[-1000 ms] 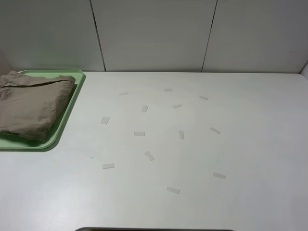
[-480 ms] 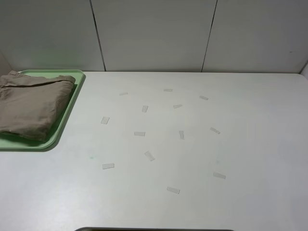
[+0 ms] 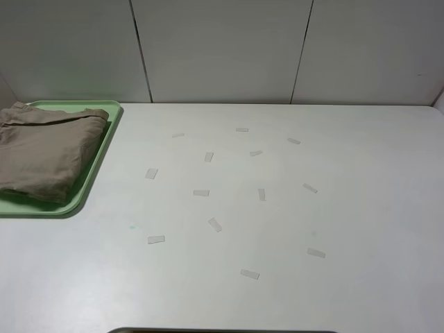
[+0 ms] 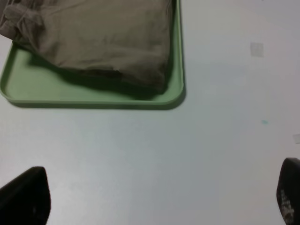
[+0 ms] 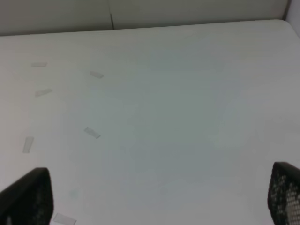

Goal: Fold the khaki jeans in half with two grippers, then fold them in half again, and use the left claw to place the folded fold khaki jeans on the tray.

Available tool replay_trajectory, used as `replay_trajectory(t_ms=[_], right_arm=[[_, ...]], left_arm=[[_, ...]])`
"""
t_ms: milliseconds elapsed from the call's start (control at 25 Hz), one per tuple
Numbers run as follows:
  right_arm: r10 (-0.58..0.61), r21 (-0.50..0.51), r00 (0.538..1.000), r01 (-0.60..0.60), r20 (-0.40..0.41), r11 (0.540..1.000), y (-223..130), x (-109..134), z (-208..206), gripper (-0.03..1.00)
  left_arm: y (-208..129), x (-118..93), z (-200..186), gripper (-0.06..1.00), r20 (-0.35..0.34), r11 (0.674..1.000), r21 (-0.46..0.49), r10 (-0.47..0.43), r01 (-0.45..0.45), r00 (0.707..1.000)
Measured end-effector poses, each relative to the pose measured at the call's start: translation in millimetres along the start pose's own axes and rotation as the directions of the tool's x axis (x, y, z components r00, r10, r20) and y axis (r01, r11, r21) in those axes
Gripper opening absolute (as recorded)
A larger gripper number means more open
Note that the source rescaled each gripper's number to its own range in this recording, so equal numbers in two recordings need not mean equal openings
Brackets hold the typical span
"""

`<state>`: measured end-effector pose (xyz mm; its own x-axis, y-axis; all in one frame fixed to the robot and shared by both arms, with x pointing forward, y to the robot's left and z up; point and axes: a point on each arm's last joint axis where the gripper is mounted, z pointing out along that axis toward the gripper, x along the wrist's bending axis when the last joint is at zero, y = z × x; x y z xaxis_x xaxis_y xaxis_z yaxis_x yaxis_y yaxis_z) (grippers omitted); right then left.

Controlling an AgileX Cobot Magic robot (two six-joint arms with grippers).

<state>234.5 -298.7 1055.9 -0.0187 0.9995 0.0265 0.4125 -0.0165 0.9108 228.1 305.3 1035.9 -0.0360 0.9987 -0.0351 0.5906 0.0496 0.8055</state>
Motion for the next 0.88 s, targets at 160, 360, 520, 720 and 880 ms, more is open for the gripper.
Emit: replay_trajectory(t_ms=[160,360,520,720,880], right_arm=[[0.0,0.0,1.0,0.0,0.0,1.0,0.0,0.0,0.0,1.0],[0.0,0.0,1.0,0.0,0.0,1.0,0.0,0.0,0.0,1.0],[0.0,0.0,1.0,0.0,0.0,1.0,0.0,0.0,0.0,1.0],[0.0,0.0,1.0,0.0,0.0,1.0,0.0,0.0,0.0,1.0],[0.0,0.0,1.0,0.0,0.0,1.0,0.0,0.0,0.0,1.0]], left_arm=[[0.4,0.7,0.0,0.96,-0.007,1.0,-0.004,0.003,-0.003,1.0],[0.4,0.7,0.0,0.96,-0.007,1.0,-0.004,0.003,-0.003,1.0],[0.4,0.7,0.0,0.96,-0.007,1.0,-0.004,0.003,-0.003,1.0],[0.5,0.9,0.1,0.96,0.008,1.0,-0.004,0.015,-0.015,1.0],[0.5,1.0,0.1,0.96,0.008,1.0,-0.004,0.015,-0.015,1.0]])
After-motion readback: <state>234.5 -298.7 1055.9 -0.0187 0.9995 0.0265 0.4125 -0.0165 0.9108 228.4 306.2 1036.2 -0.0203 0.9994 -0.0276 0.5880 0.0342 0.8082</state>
